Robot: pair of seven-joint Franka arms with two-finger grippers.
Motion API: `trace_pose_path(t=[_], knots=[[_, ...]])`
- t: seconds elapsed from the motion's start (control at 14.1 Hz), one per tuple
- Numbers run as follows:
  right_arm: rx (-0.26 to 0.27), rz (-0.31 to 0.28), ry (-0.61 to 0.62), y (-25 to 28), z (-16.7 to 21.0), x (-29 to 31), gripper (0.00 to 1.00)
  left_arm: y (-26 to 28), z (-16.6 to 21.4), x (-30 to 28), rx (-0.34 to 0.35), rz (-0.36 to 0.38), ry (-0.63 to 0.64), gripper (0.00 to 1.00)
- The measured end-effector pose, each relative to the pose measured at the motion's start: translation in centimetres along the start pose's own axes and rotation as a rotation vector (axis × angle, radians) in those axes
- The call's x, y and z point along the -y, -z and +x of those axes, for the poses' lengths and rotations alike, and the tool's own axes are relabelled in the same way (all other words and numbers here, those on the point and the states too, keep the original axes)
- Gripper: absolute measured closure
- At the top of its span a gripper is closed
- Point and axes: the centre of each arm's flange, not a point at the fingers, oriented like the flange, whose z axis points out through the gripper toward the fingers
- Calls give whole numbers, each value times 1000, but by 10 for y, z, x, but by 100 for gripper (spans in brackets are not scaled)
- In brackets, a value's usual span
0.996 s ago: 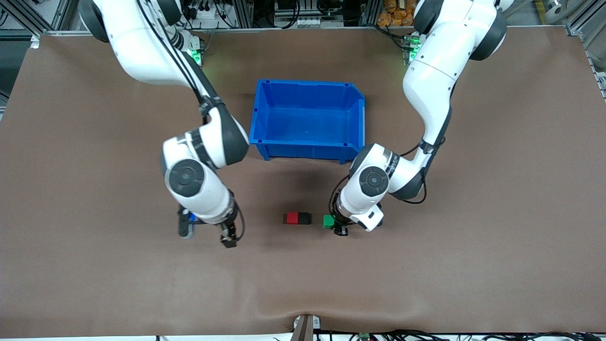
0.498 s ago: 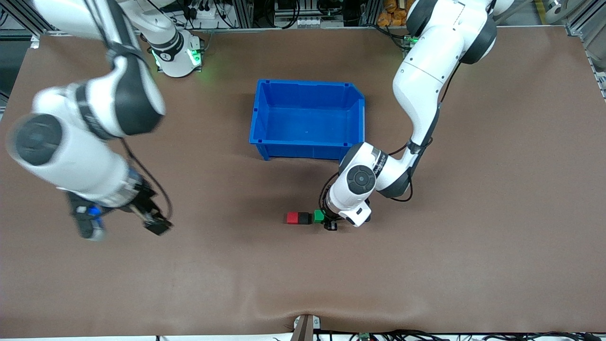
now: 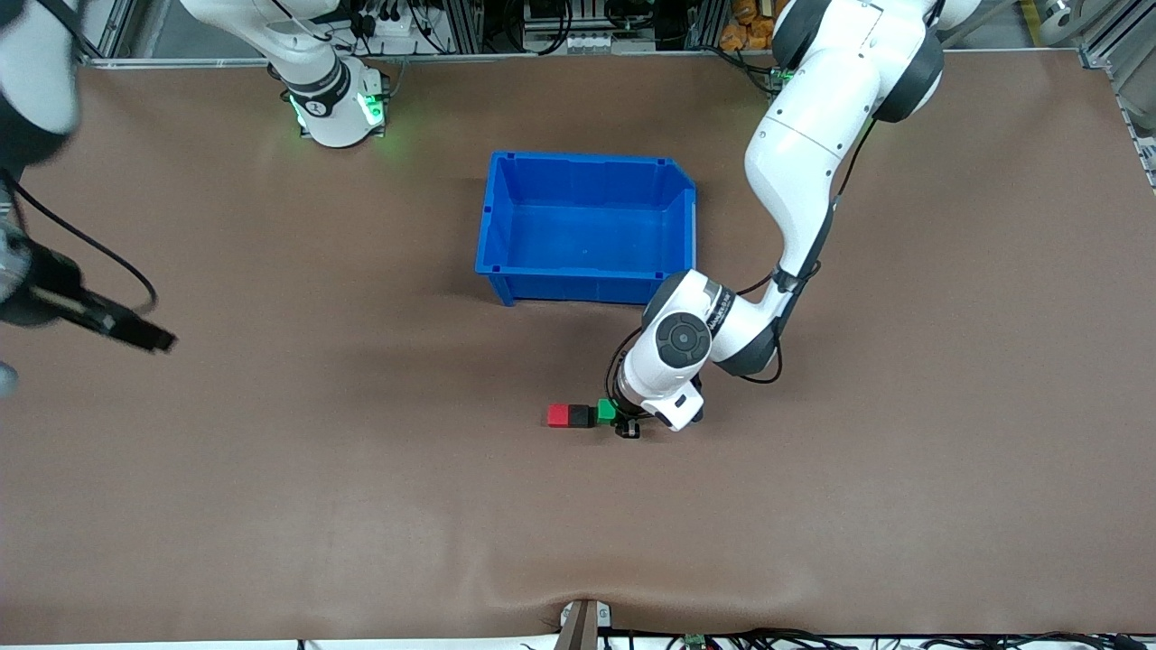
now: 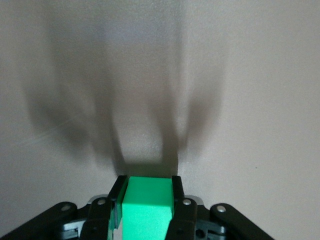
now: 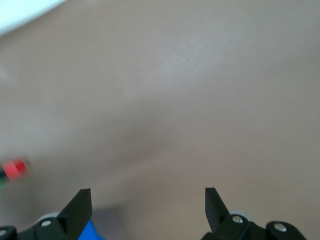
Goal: Attach green and red cubes to black cube
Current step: 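Retract the right gripper while the left gripper sets green against black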
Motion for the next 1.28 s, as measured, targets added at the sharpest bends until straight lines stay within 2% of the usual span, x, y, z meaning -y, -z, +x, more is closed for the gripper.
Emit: trace_pose_path(t=[0.14,0.5,0.57,0.78,0.85,1.07,1.28], knots=[[12,10,85,23,-22,-33,0,-1,-2,-1,11,-16,2,60],[39,25,118,28,-81,-55,0,-3,-6,0,26,-39,8,60],[26,28,122,30,-84,-53,0,-3,-7,0,28,-41,9,60],[-71,48,128,51,-81,-49,0,-3,-7,-2,31,-48,11,60],[-75,49,132,55,-83,-47,0,-3,-5,-4,28,-52,13,59],[-51,38,138,59,-91,-47,0,-7,1,-7,19,-61,17,33],[-28,-18,125,57,-94,-56,0,5,-3,-14,28,-86,11,5]])
